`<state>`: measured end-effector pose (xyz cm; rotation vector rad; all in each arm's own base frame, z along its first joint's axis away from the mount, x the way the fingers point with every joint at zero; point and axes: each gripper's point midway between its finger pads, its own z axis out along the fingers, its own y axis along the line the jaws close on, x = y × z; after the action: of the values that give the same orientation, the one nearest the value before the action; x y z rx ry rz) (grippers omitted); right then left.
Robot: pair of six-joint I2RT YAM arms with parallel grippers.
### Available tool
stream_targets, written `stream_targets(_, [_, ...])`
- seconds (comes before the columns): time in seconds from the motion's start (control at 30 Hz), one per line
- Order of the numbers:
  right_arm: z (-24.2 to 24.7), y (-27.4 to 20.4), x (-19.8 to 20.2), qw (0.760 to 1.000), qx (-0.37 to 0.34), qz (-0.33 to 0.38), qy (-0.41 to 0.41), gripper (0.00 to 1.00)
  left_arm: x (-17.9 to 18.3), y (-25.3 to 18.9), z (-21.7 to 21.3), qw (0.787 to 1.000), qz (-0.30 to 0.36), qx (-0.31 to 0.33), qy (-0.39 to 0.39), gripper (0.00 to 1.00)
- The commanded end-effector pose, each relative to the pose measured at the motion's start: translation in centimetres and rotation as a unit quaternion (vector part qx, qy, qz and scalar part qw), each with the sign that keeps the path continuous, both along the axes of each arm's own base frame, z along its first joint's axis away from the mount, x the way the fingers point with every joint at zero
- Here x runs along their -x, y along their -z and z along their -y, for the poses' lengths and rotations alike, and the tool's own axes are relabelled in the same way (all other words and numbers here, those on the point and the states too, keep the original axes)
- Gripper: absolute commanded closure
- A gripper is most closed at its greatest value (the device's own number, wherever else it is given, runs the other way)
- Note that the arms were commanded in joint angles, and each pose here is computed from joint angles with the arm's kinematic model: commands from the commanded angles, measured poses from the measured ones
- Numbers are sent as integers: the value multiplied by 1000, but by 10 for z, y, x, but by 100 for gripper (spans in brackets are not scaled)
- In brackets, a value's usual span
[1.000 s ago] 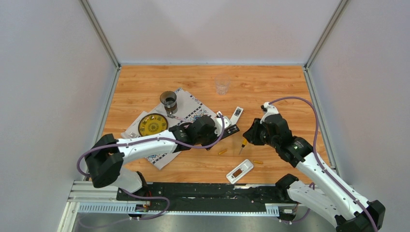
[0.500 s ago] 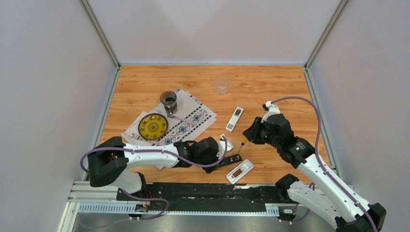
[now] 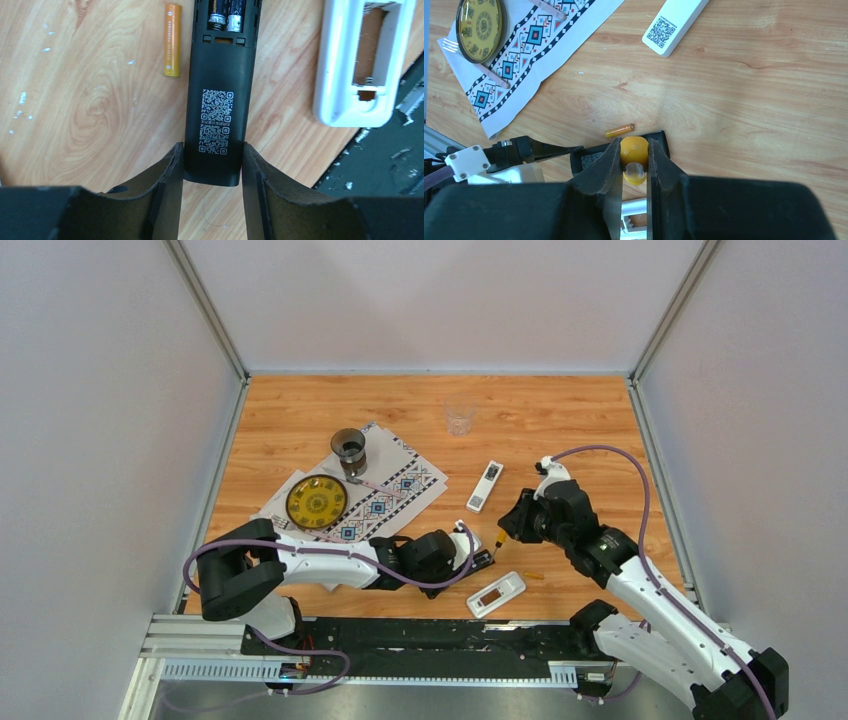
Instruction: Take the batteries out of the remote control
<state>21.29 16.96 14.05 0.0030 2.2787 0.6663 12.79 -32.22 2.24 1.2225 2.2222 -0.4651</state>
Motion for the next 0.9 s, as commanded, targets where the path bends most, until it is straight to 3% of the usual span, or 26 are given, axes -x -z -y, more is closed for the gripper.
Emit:
stream_targets(0.0, [-7, -10, -14, 999, -18, 35, -3, 100, -11, 5, -4, 999, 32, -19, 3, 100])
stream_targets(0.13, [-10, -8, -21, 999, -21, 42, -3, 100, -8, 12, -6, 998, 33, -35, 28, 97])
stream_targets(0.23, [-12, -6, -24, 999, -22, 46, -5, 100, -6, 15, -9, 997, 34, -45, 48, 84])
stream_targets(0.33, [-14, -5, -26, 999, -21, 46, -6, 100, -6, 18, -14, 996, 38, -58, 54, 63])
stream_targets(0.37, [-14, -3, -27, 999, -20, 45, -6, 100, -7, 18, -16, 996, 40, -61, 51, 49])
stream_targets(0.47, [-14, -2, -29, 999, -18, 44, -7, 100, -12, 17, -18, 996, 50, -67, 40, 32])
stream_targets(0.73, [-12, 4, -34, 999, -5, 38, -2, 100, -11, 16, -2, 996, 48, -44, 62, 31])
stream_targets(0.87, [-6, 11, -35, 1000, 7, 27, 8, 100, -8, 16, 5, 995, 43, -37, 79, 40])
